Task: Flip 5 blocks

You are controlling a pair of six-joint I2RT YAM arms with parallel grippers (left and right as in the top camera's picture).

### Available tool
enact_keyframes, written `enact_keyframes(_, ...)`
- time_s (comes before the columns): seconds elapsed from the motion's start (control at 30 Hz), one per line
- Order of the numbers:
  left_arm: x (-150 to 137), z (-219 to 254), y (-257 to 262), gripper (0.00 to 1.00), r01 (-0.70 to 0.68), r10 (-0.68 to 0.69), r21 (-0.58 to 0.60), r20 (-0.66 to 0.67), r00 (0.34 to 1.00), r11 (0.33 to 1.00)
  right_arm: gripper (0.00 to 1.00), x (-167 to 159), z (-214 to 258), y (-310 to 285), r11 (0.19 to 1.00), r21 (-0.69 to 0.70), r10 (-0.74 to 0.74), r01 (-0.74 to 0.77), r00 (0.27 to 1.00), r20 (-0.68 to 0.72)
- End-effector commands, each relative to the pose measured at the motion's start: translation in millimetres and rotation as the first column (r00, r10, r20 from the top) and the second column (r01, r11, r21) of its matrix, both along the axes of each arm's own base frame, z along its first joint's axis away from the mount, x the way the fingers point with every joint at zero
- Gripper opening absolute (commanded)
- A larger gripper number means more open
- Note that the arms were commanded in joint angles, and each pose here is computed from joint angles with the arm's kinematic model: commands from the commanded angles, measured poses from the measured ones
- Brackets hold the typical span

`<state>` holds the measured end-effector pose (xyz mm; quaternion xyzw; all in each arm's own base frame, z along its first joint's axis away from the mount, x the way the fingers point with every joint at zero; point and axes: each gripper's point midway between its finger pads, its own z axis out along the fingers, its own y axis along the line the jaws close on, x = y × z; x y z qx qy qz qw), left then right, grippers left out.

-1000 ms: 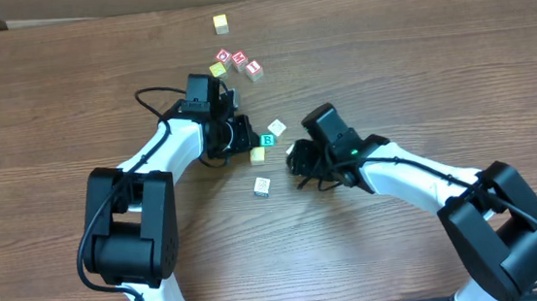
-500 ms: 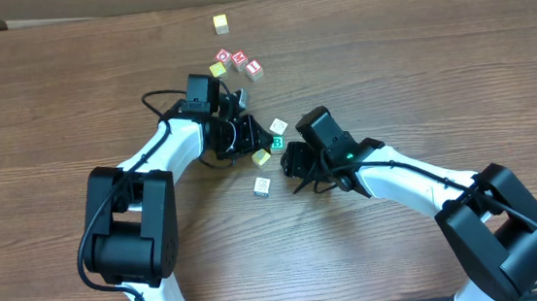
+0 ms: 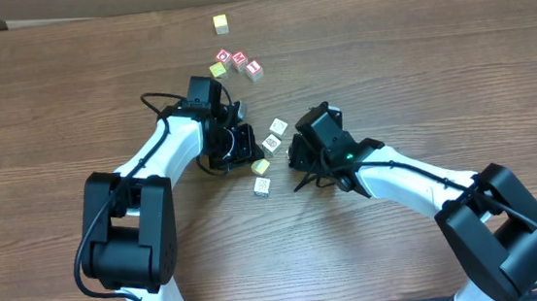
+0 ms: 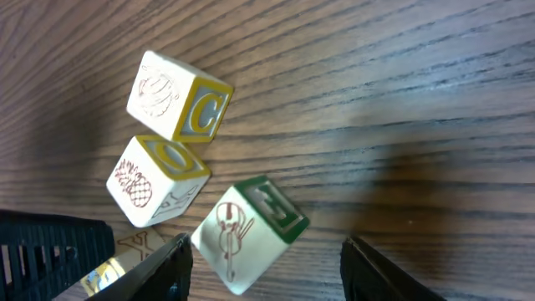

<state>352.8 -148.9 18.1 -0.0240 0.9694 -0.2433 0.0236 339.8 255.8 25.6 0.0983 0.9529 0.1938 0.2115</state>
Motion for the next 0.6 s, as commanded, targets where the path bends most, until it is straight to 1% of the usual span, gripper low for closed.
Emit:
enact_keyframes(0.0, -3, -30, 41, 0.11, -0.024, 0.028, 0.195, -0.021, 0.999, 0.980, 0.59, -8, -6, 8, 1.000, -0.006, 0.029, -0.029, 1.000, -0.011)
enact_keyframes(0.1, 6, -25, 51, 0.12, -0.056, 0.058, 0.192, -0.008, 0.998, 0.980, 0.59, -13, -6, 13, 0.999, -0.007, 0.045, -0.045, 0.999, -0.010)
enact_keyframes(0.17, 13, -21, 59, 0.16, -0.083, 0.083, 0.190, 0.004, 0.997, 0.978, 0.58, -13, -5, 14, 0.999, -0.005, 0.048, -0.048, 0.999, -0.008)
enact_keyframes(0.2, 17, -19, 64, 0.19, -0.099, 0.098, 0.188, 0.012, 0.995, 0.977, 0.59, -13, -5, 14, 0.999, -0.004, 0.048, -0.048, 0.999, -0.006)
enact_keyframes(0.3, 24, -16, 76, 0.32, -0.132, 0.130, 0.185, 0.023, 0.991, 0.974, 0.62, -11, -3, 16, 0.999, 0.003, 0.048, -0.048, 0.999, 0.002)
enact_keyframes(0.4, 24, -16, 84, 0.36, -0.152, 0.151, 0.186, 0.019, 0.988, 0.971, 0.63, -10, -2, 18, 0.999, 0.012, 0.051, -0.051, 0.999, 0.007)
enact_keyframes(0.5, 24, -17, 87, 0.45, -0.160, 0.159, 0.187, 0.016, 0.987, 0.969, 0.63, -11, -1, 21, 0.998, 0.025, 0.062, -0.062, 0.998, 0.005)
enact_keyframes(0.57, 24, -17, 88, 0.49, -0.162, 0.162, 0.187, 0.016, 0.987, 0.969, 0.64, -12, -1, 27, 0.993, 0.027, 0.115, -0.116, 0.993, 0.023)
